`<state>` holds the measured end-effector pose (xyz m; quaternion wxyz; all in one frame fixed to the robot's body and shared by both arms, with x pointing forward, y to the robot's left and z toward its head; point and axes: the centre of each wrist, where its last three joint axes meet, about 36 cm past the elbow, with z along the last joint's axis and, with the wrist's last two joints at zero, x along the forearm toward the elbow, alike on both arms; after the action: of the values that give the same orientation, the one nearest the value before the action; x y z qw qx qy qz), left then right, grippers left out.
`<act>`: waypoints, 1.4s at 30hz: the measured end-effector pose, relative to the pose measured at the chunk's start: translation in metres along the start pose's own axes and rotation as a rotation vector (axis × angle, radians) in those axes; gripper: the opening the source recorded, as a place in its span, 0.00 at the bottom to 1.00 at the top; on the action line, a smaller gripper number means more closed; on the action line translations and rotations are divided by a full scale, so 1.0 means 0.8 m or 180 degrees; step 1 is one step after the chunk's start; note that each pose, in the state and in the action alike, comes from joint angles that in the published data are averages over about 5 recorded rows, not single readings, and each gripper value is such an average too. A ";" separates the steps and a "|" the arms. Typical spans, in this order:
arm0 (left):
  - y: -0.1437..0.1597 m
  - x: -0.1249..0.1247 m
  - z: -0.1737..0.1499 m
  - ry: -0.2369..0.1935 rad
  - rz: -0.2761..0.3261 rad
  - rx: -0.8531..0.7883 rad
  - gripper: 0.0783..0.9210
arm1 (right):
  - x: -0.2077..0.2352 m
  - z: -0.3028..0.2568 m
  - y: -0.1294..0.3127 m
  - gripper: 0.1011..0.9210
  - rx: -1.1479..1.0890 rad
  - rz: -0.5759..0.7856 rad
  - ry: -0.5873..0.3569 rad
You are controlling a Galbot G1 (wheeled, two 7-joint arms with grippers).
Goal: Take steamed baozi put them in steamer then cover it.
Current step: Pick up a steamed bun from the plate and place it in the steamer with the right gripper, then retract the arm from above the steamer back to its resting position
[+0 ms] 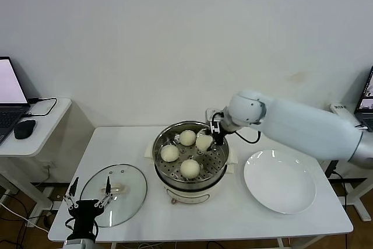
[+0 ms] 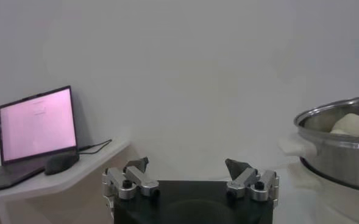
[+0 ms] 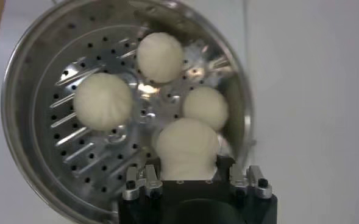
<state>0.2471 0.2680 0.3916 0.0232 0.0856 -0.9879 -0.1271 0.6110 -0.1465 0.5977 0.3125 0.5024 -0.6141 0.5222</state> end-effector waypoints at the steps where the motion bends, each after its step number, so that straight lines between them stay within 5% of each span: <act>1: 0.000 0.000 0.001 0.0003 -0.0001 -0.0001 0.88 | -0.005 -0.001 0.002 0.58 0.0004 -0.0008 0.0011; 9: -0.002 -0.001 0.002 0.0010 -0.0002 0.0016 0.88 | -0.030 -0.002 0.011 0.60 0.0030 -0.0013 0.0093; 19: -0.002 -0.003 0.003 0.0008 0.0000 0.0015 0.88 | -0.015 0.001 0.007 0.87 0.0044 0.0086 0.0045; 26: -0.004 -0.003 0.003 0.0006 0.0011 0.0025 0.88 | 0.023 0.009 0.007 0.88 -0.0034 0.0290 -0.0141; 33: -0.007 -0.002 0.003 0.0003 0.0026 0.0041 0.88 | 0.043 0.045 0.042 0.88 -0.0230 0.0784 -0.0589; 42: -0.010 0.002 0.006 0.0034 0.0036 0.0037 0.88 | 0.018 0.107 0.118 0.88 -0.0713 0.1793 -0.1530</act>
<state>0.2469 0.2611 0.3848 0.0287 0.0809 -0.9890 -0.1207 0.5292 -0.2371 0.5579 0.0569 0.3849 -0.8371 0.3847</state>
